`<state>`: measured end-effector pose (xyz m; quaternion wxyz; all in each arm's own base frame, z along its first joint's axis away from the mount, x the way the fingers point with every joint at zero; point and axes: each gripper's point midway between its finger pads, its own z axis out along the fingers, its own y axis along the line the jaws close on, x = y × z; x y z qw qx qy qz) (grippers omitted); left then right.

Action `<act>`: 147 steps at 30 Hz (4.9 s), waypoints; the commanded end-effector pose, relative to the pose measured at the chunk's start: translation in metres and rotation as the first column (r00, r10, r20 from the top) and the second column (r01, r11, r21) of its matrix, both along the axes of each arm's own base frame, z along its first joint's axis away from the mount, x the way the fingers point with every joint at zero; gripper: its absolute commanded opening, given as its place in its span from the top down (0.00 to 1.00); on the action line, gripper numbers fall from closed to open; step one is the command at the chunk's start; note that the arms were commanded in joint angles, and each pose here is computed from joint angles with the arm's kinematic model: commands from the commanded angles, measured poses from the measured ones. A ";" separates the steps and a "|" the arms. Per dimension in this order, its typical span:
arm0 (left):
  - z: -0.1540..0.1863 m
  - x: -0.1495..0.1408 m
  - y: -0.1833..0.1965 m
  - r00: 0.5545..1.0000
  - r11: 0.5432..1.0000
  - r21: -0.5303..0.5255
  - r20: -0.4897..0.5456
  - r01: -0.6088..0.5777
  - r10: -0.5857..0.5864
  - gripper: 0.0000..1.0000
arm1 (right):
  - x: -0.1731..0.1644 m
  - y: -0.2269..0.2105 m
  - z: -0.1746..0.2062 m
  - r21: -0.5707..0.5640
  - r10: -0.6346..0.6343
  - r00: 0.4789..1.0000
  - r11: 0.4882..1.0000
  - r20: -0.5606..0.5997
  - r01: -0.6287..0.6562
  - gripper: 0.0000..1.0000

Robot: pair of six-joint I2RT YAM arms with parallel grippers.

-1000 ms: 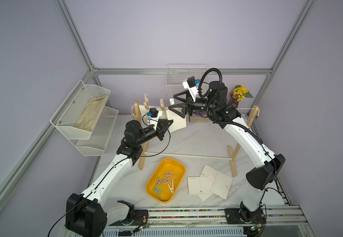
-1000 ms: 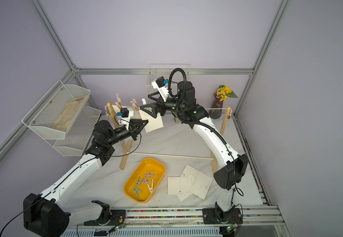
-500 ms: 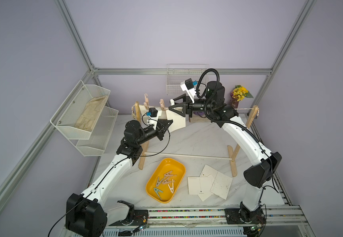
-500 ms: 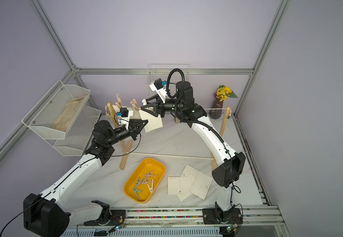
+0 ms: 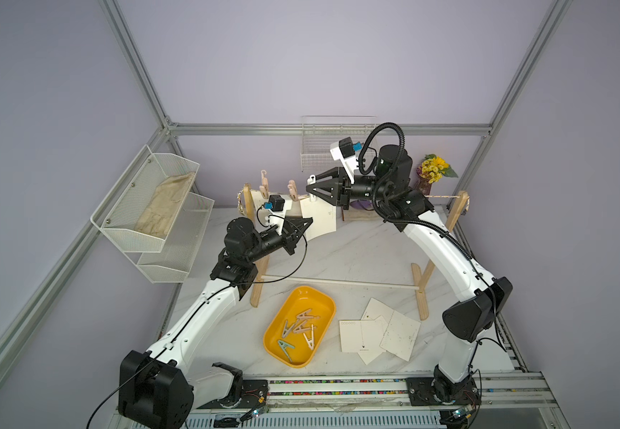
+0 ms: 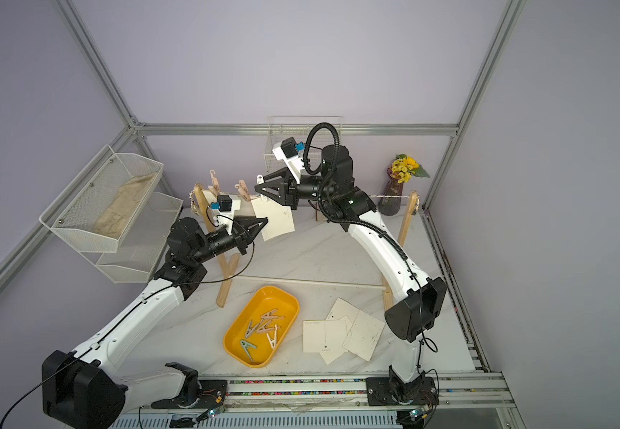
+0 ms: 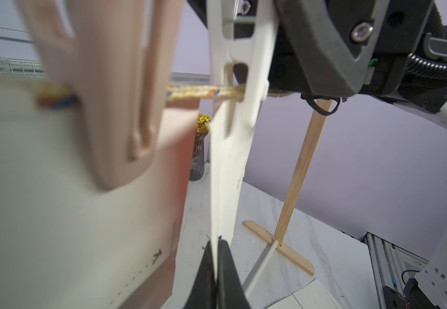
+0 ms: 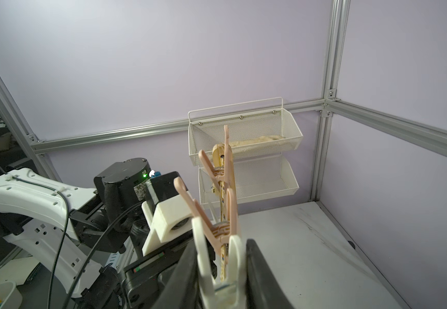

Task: Remove the postcards from the strings
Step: Remove the clamp from the clothesline, then place the clamp in the storage box, then place the postcard on the postcard.

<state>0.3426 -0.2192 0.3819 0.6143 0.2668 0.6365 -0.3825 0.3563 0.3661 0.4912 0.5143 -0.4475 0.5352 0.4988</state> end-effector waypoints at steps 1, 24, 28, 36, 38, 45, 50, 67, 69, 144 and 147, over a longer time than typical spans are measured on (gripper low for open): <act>0.021 -0.015 0.003 0.999 0.999 -0.030 0.048 0.024 -0.022 1.00 | -0.014 -0.009 0.028 0.048 0.005 0.998 0.999 0.066 -0.008 0.74; 0.024 -0.101 0.006 0.981 0.987 0.037 0.111 0.153 -0.157 1.00 | -0.042 -0.043 0.081 0.177 -0.159 0.960 0.977 0.232 0.119 0.80; 0.050 -0.128 0.034 0.972 0.999 0.034 0.232 0.014 -0.022 1.00 | -0.070 -0.061 0.074 0.178 -0.175 0.955 0.975 0.241 0.134 0.79; 0.100 -0.162 0.112 0.827 0.916 -0.078 0.405 -0.393 0.390 1.00 | -0.102 -0.073 0.022 0.102 -0.170 0.969 0.983 0.182 0.153 0.78; 0.107 -0.165 0.119 0.808 0.902 -0.090 0.414 -0.421 0.419 1.00 | -0.105 -0.062 -0.001 0.059 -0.143 0.978 0.989 0.149 0.136 0.78; 0.109 -0.168 0.127 0.793 0.884 -0.107 0.405 -0.454 0.456 1.00 | -0.134 0.012 -0.107 -0.125 -0.023 0.998 0.992 0.061 0.030 0.78; 0.106 -0.169 0.132 0.780 0.873 -0.109 0.407 -0.475 0.475 1.00 | -0.143 0.043 -0.189 -0.200 0.013 0.997 0.979 -0.071 -0.027 0.77; 0.097 -0.162 0.089 0.885 0.962 -0.023 0.387 -0.272 0.259 1.00 | -0.091 0.014 -0.222 -0.251 -0.326 0.941 0.922 -0.096 0.294 0.30; 0.093 -0.164 0.075 0.911 0.982 0.006 0.375 -0.188 0.172 1.00 | -0.083 -0.009 -0.201 -0.205 -0.404 0.910 0.902 -0.096 0.379 0.30; -0.178 -0.078 -0.183 0.920 0.343 0.870 -0.259 0.354 -0.293 0.55 | -0.131 -0.198 0.012 0.291 -0.796 0.601 0.592 0.068 0.751 0.18; -0.119 -0.064 -0.178 0.964 0.553 0.813 -0.038 0.182 -0.263 0.42 | -0.128 -0.194 0.017 0.272 -0.789 0.611 0.602 0.060 0.751 0.16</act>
